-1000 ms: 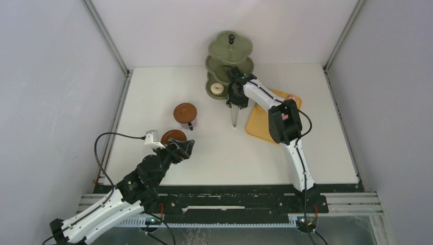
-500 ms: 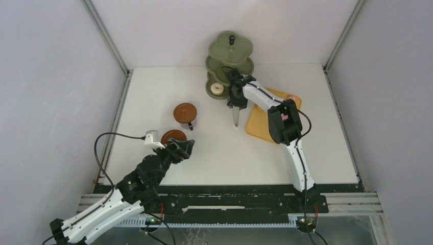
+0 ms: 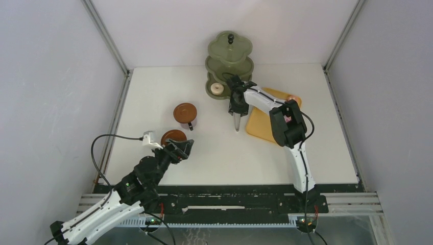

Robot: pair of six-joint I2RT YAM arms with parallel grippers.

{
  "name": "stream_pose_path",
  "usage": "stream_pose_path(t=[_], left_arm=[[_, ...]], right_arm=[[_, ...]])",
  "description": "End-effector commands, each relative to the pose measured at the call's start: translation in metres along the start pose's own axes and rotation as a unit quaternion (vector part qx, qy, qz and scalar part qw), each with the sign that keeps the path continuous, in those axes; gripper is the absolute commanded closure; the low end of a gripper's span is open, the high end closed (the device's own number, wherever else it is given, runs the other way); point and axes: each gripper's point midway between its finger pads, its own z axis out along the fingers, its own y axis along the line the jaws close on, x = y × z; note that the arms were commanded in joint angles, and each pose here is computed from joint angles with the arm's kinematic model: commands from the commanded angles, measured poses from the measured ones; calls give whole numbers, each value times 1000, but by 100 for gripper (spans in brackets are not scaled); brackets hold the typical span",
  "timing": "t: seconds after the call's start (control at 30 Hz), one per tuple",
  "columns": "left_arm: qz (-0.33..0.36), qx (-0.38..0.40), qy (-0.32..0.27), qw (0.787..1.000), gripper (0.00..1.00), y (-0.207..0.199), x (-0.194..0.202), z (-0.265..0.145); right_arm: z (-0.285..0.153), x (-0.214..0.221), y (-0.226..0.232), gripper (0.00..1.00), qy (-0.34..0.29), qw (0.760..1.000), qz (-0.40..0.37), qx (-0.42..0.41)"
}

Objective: Serve the afternoon tea
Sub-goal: Place the desert on the desert table.

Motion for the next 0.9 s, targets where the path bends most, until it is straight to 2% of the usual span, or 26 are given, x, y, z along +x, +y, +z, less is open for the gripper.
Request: stream_pose_path(t=[0.0,0.53,0.87], left_arm=[[-18,29,-10,999,11,-20,-16,-5],[-11,27,-11,1000,11,-21,-17,-5],[-5,24,-13,1000,11,-19,-20,-7]], right_arm=[[-15,18,-1,47,18,1000,-3,1],[-29,34,-4,48,9,1000,-6,-3],[-54,66,5,50,0,999,-36,-15]])
